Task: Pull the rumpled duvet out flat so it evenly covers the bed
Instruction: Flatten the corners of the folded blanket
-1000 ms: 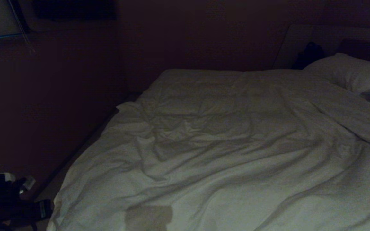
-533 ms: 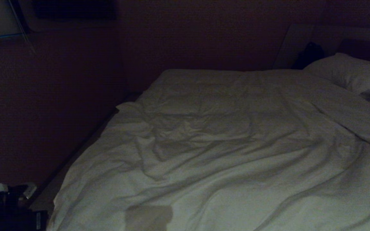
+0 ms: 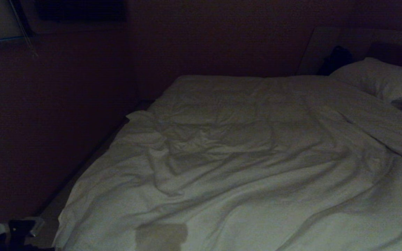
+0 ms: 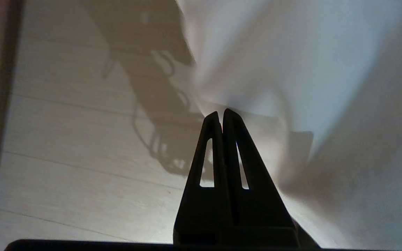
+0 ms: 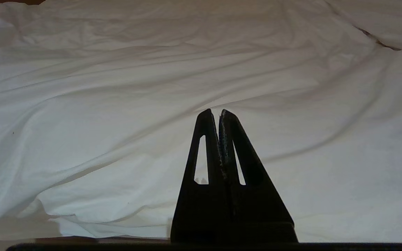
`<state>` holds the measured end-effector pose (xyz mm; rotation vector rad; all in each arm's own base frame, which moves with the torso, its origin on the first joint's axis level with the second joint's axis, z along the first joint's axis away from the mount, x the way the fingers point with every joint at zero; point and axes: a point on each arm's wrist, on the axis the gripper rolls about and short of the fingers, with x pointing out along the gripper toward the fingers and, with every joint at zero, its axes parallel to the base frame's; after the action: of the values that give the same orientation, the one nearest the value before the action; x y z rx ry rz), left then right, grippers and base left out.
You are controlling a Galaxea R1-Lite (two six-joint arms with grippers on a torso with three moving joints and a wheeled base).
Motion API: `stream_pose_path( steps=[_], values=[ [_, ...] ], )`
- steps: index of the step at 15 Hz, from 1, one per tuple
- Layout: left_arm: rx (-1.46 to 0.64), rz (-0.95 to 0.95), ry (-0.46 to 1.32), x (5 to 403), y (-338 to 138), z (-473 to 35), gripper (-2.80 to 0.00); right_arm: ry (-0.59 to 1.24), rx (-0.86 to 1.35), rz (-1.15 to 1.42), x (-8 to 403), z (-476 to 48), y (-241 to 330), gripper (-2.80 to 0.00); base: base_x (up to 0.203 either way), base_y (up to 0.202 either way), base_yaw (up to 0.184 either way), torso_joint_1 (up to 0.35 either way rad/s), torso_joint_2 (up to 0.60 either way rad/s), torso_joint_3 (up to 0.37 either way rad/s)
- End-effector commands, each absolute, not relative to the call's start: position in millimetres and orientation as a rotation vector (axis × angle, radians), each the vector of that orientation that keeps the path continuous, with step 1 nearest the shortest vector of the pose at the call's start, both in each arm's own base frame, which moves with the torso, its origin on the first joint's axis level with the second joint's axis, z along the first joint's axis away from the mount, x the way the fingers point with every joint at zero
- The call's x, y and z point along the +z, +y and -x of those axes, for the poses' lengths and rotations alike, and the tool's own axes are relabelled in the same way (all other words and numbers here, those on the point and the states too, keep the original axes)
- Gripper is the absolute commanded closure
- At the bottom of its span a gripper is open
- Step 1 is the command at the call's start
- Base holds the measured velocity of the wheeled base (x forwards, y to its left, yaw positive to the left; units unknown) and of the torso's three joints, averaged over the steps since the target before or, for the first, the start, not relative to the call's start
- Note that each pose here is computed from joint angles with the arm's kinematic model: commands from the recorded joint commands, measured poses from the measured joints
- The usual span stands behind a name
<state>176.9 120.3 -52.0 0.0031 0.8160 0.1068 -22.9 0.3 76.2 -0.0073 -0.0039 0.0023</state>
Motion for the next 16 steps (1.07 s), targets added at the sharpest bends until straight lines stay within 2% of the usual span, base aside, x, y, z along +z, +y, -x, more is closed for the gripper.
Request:
stream_pose_path(
  steps=[1,8,16],
  values=[
    [0.083,0.013,0.831,-61.0,116.0,-173.0,0.0,-0.003,0.003,0.008,76.3,22.8,0.3,0.0,0.0,0.0,0.0,0.0,0.0,0.0],
    [0.092,0.065,0.738,-43.0,117.4,-176.8,0.0,-0.003,0.003,0.008,76.3,22.8,0.3,0.0,0.0,0.0,0.0,0.0,0.0,0.0],
    [0.062,0.096,0.746,-47.0,113.7,-178.0,0.0,-0.003,0.003,0.008,76.3,22.8,0.3,0.0,0.0,0.0,0.0,0.0,0.0,0.0]
  ],
)
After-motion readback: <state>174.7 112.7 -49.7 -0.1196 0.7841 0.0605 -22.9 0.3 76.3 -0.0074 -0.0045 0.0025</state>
